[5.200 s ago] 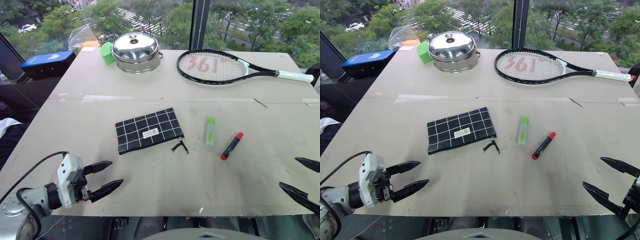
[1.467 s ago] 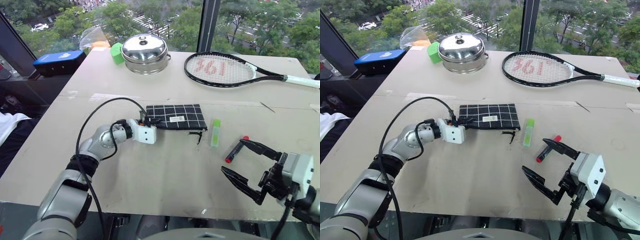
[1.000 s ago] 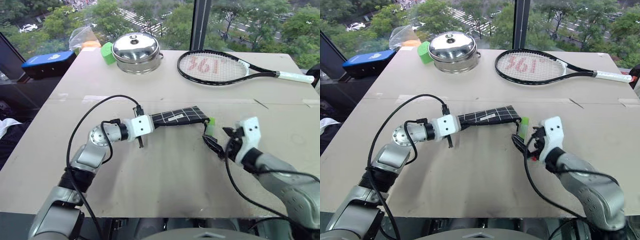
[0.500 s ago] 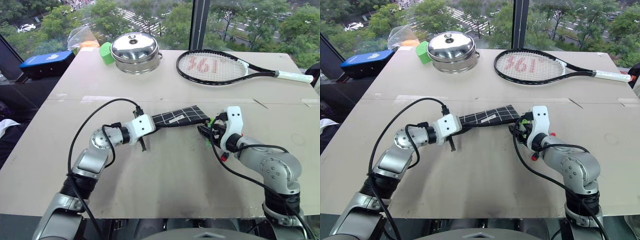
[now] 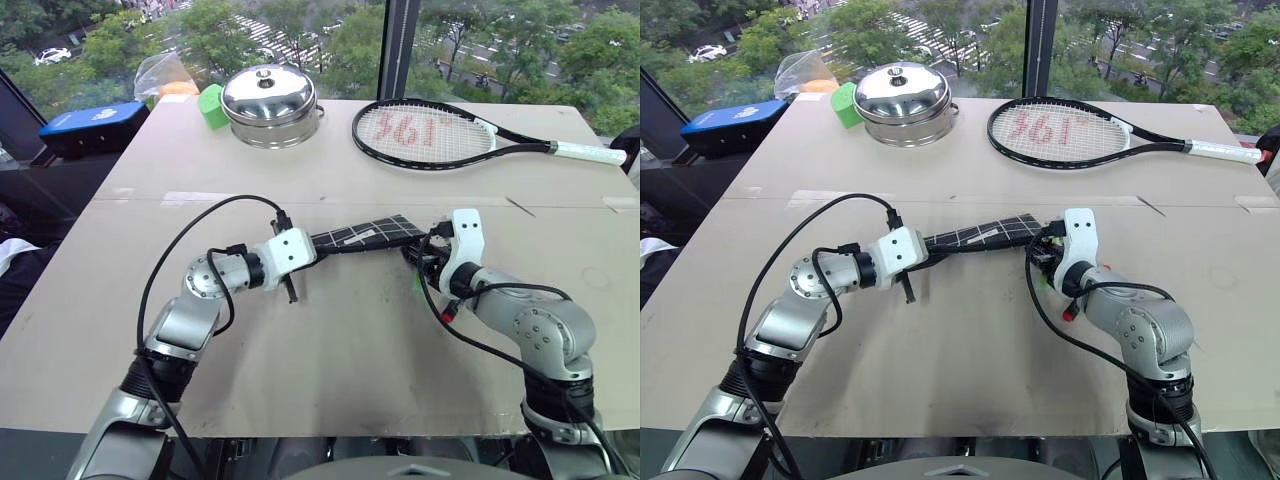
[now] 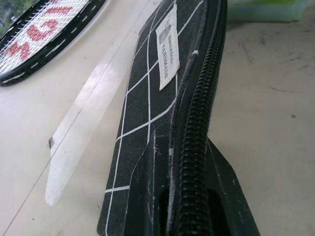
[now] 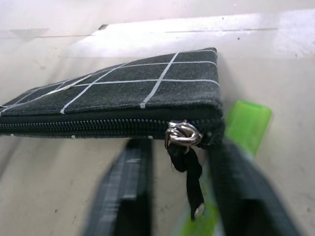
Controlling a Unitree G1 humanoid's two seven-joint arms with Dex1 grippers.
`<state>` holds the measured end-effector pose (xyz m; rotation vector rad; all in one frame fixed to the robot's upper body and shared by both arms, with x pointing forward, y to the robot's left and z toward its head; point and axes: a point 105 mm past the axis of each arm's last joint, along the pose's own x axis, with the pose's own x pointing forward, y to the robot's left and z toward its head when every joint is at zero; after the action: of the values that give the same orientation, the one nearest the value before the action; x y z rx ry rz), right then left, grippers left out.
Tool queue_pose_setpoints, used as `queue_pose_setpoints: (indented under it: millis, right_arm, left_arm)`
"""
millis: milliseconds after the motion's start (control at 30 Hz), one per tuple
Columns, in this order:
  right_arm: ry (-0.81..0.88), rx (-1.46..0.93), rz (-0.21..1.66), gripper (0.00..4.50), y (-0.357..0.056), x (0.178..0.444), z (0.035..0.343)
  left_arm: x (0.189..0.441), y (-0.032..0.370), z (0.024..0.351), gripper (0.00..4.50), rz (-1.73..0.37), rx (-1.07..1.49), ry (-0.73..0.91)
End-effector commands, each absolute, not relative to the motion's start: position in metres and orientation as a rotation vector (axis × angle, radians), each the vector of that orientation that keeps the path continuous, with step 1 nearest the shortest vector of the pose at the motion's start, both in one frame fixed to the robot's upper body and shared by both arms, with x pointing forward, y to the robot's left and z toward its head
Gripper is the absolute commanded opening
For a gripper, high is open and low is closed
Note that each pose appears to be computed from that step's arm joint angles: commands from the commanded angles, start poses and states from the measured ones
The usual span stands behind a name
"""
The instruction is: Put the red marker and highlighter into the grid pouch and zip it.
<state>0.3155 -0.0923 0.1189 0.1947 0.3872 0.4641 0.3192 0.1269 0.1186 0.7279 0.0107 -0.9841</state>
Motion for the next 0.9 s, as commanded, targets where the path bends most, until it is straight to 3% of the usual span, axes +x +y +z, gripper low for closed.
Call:
queue_pose_setpoints:
  millis: [33,900]
  right_arm:
    - [0.329,0.182,0.494,0.03,-0.091,0.317,0.132]
    - [0.370,0.077,0.862,0.03,-0.023,0.299,0.142]
  left_arm:
    - [0.316,0.122,0.134,0.00,-0.985,0.730,-0.054]
    - [0.321,0.097,0.138,0.00,-0.970,0.713,-0.085]
